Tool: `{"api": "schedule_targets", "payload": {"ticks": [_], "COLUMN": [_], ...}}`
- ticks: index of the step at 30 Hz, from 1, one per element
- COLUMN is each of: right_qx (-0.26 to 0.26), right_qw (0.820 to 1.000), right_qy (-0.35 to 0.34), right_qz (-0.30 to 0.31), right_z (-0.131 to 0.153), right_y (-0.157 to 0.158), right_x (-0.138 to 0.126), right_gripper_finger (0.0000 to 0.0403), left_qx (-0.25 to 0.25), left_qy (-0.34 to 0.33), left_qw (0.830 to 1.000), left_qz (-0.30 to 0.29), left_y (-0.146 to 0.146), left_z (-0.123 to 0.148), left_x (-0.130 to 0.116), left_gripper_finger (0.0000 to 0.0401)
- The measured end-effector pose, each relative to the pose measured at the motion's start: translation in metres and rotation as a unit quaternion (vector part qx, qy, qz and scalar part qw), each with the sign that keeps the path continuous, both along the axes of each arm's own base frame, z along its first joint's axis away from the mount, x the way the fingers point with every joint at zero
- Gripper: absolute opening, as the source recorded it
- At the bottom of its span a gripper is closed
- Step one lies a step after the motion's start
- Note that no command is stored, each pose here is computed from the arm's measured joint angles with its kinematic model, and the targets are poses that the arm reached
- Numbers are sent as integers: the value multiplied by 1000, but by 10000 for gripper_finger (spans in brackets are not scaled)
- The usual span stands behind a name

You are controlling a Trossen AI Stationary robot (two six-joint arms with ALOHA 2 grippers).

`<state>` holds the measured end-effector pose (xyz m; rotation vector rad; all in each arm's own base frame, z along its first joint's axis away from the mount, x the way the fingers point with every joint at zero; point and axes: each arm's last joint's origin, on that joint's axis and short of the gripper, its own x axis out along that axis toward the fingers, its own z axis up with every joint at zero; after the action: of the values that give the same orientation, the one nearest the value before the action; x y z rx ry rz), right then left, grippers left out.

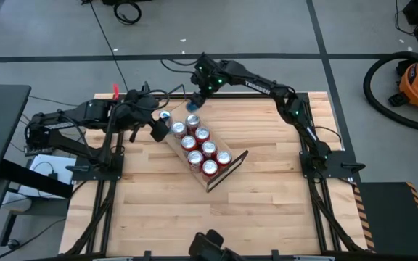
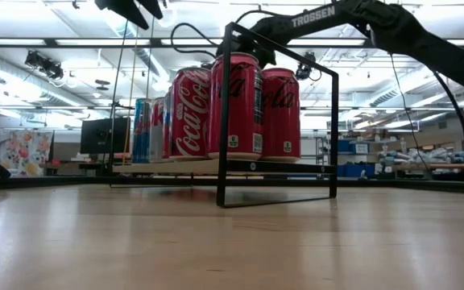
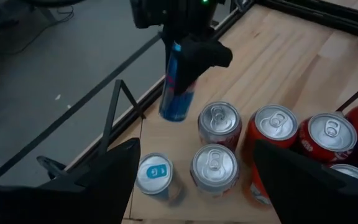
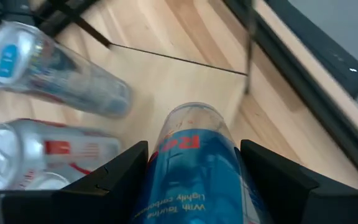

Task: Place canned beverage on shelf
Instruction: Put the blue soda can on the shelf aligned with the other blue soda can

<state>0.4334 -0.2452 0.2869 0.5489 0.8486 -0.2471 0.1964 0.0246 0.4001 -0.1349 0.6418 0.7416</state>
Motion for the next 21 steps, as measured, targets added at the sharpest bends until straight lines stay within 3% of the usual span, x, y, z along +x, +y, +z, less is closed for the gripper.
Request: {"api": "schedule_targets", "payload": {"ticks": [5, 21], "right_qx": [5, 5], "right_qw": [999, 999], "right_qy": [-31, -30], "right_qz": [10, -17], "right_z": [3, -10], "right_y": [8, 7], "right_x": [10, 15], "right_gripper_finger": [252, 252], "left_qx": [-4, 4], "left_qy": [-5, 2], "left_qw": [1000, 1000], "left_qz": [3, -4], "left_y": [0, 0], "left_z": [1, 2], "left_x": [-2, -4], "left_gripper_finger": [322, 322]}}
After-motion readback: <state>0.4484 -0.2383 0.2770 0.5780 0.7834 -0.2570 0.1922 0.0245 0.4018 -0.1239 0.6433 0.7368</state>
